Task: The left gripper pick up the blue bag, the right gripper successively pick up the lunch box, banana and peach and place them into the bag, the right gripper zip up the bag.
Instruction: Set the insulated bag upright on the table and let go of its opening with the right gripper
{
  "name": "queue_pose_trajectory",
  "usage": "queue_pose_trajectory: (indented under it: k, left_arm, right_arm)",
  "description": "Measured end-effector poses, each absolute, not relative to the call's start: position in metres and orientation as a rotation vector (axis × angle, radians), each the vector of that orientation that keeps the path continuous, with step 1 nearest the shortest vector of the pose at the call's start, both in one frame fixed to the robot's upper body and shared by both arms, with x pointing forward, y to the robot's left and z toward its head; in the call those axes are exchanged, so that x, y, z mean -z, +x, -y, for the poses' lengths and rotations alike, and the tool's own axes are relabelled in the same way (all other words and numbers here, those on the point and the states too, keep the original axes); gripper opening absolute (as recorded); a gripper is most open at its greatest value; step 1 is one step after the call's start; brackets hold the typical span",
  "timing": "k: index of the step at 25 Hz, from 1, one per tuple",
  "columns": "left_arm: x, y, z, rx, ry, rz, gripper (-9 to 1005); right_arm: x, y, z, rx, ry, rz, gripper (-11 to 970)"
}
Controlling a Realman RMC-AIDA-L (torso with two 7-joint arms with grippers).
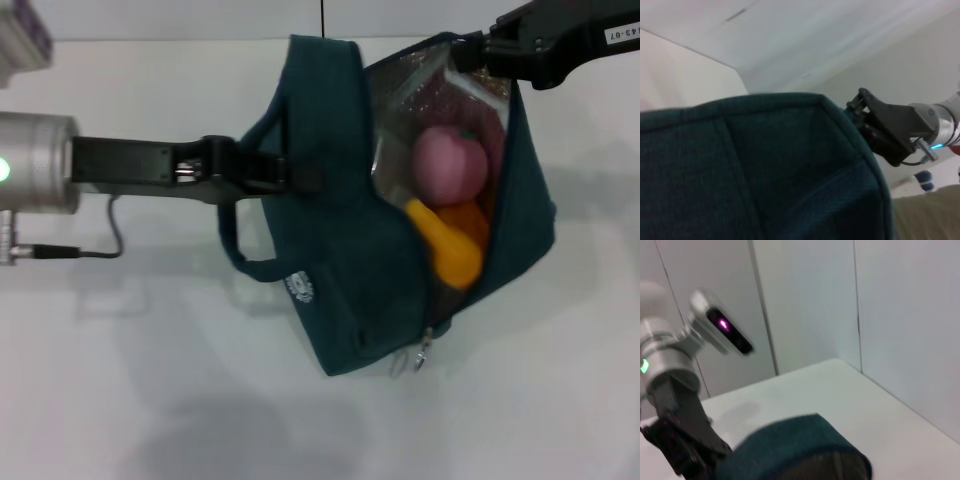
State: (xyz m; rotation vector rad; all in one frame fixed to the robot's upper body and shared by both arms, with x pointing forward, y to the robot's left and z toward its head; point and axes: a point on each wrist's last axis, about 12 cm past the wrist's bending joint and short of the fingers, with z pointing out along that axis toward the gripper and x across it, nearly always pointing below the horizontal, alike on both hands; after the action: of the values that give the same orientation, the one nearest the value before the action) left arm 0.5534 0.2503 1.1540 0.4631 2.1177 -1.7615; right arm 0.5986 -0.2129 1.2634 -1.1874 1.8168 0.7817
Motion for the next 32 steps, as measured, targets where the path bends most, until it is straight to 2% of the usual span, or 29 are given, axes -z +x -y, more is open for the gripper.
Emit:
queue_pose_trajectory:
  k: [7,11,18,32]
  left_arm:
    - [-1.145,0.560,-0.230,1.820,0.476,-2.135,40]
    - [-1.145,0.562,-0.233,1.797,0.447,-2.122,40]
    - [-1.129,0.558,-0.248,1.733,0.321,-2.166,40]
    - [-1.117,0.552,-0.244,1.751,0.292,-2.200,40]
  right_arm:
    - [-1.258,0.595,0.214,-0.791,-1.198,-1.829,12]
    - [-1.248,0.591,0.226,-0.792,-1.156,-1.871,17]
    - [-1.248,0.586,0.232,-0.791,-1.131,-1.876,26]
    - [-1.247,0.592,0.232,-0.763,-1.099,-1.866,44]
